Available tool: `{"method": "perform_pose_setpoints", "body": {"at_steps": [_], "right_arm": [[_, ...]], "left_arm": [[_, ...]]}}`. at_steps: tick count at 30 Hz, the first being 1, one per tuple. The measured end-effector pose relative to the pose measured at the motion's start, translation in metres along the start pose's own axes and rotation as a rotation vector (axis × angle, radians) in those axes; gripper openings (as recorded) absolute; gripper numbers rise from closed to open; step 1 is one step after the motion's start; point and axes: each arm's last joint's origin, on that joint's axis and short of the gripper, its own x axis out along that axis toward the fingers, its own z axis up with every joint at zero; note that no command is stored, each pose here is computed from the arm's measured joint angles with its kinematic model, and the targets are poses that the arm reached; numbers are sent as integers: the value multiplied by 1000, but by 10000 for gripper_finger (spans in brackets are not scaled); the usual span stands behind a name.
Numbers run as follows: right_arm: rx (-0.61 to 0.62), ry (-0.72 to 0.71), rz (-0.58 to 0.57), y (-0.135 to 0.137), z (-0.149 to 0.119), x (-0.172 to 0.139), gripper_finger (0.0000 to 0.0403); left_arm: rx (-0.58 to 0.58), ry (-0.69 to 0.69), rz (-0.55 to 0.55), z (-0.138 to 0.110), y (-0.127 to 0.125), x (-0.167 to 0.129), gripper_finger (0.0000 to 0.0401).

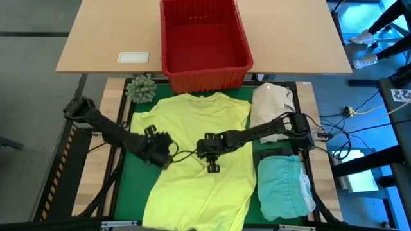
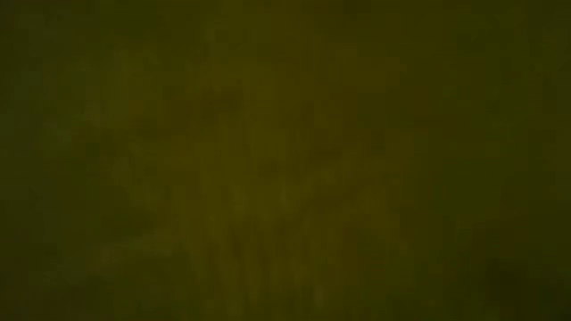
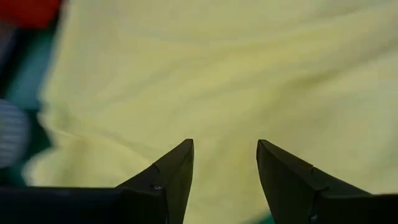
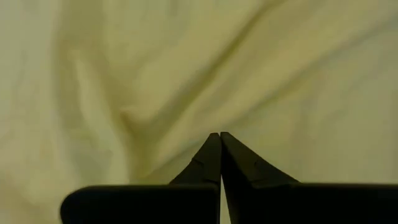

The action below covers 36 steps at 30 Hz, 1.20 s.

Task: Fold Laundry from Bin
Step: Fold the yellow shirt

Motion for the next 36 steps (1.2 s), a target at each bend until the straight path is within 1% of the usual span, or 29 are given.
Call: {"method": "perform_pose_setpoints", "body": {"at_steps": [4,7,9,15,18,20,22,25,31,36], "right_arm": [[55,-42,-29,-28,4,-1,3],[80,-84,-56,-51,7,-3,3],[103,-102,-75,-67,8,-4,3],[176,-157,-130,-115,6,-10,3],[221,-159,-157,-137,1,-14,3],[250,-157,-173,-151,-3,-15,3],[277,-153,-188,-163,-7,-16,3],[313,-144,-206,-180,-14,-16,3],[365,-116,-226,-203,-26,-9,3],[395,-57,-226,-212,-37,1,3]], "left_arm": [[-10,-7,-93,-21,-25,-10,170],[7,1,-134,-37,-44,-11,170],[11,29,-153,-46,-54,-8,170],[46,146,-160,-71,-80,9,170],[58,177,-174,-78,-88,13,170],[43,175,-192,-82,-93,13,170],[21,186,-228,-85,-97,10,170],[33,209,-269,-87,-103,1,170],[52,263,-339,-86,-113,-15,170],[73,365,-388,-91,-116,-21,170]]}}
